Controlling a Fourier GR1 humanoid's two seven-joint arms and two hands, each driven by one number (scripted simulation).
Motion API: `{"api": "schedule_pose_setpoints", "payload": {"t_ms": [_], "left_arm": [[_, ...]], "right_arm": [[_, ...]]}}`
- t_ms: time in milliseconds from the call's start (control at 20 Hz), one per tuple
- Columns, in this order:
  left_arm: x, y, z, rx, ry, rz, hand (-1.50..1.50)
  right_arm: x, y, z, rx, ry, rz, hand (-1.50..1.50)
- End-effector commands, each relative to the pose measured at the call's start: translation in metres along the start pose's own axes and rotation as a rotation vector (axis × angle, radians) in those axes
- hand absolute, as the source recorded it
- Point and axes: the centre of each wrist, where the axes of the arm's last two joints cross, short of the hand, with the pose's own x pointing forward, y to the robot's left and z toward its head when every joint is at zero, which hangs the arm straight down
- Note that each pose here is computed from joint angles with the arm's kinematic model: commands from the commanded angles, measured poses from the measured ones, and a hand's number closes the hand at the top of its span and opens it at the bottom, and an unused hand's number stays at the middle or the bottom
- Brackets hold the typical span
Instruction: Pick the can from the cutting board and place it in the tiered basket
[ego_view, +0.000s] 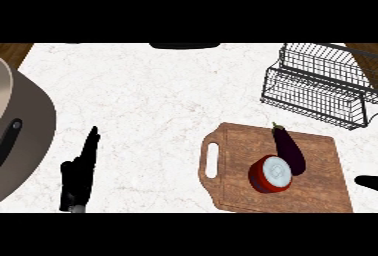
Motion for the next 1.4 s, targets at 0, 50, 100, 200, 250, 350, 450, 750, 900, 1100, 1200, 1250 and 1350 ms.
{"api": "schedule_pose_setpoints", "payload": {"t_ms": [0, 50, 100, 200, 250, 350, 450, 750, 900, 1100, 1200, 1250, 1350], "left_arm": [[-0.014, 0.009, 0.014, 0.002, 0.056, -0.006, 0.0], [-0.009, 0.002, 0.003, 0.001, 0.046, -0.004, 0.0], [-0.01, -0.002, 0.004, 0.002, 0.045, -0.005, 0.0], [-0.019, 0.002, 0.009, -0.019, 0.054, 0.008, 0.0], [-0.009, 0.007, 0.002, -0.004, 0.042, -0.006, 0.0], [-0.019, -0.009, 0.018, -0.023, 0.046, 0.002, 0.0], [-0.015, 0.002, 0.011, -0.021, 0.05, -0.018, 0.0], [-0.011, -0.013, -0.001, -0.049, 0.049, -0.004, 0.0], [-0.026, 0.012, 0.003, -0.034, 0.036, -0.001, 0.0], [-0.007, -0.014, -0.002, -0.064, 0.034, 0.004, 0.0], [0.001, -0.019, 0.002, -0.038, 0.026, 0.008, 0.0], [-0.009, -0.002, 0.009, -0.059, 0.037, 0.0, 0.0], [-0.009, -0.016, 0.018, -0.048, 0.041, -0.011, 0.0]], "right_arm": [[0.033, 0.008, 0.014, 0.194, 0.101, 0.264, -1.5], [0.046, 0.013, 0.015, 0.218, 0.098, 0.316, -1.5], [0.06, 0.002, 0.013, 0.23, 0.117, 0.417, -1.5], [0.065, 0.021, 0.021, 0.246, 0.138, 0.518, -1.5], [0.073, 0.026, 0.028, 0.243, 0.151, 0.538, -1.5], [0.083, 0.034, 0.033, 0.203, 0.181, 0.623, -1.5], [0.089, 0.044, 0.042, 0.17, 0.193, 0.658, -1.5], [0.073, 0.094, 0.047, 0.141, 0.215, 0.694, -1.5], [0.077, 0.1, 0.036, 0.126, 0.232, 0.736, -1.5], [0.074, 0.128, 0.042, 0.18, 0.297, 0.881, -1.5], [0.072, 0.134, 0.041, 0.194, 0.333, 0.91, -1.5], [0.062, 0.129, 0.032, 0.181, 0.352, 0.928, -1.5], [0.062, 0.146, 0.037, 0.203, 0.361, 0.946, -1.5]]}}
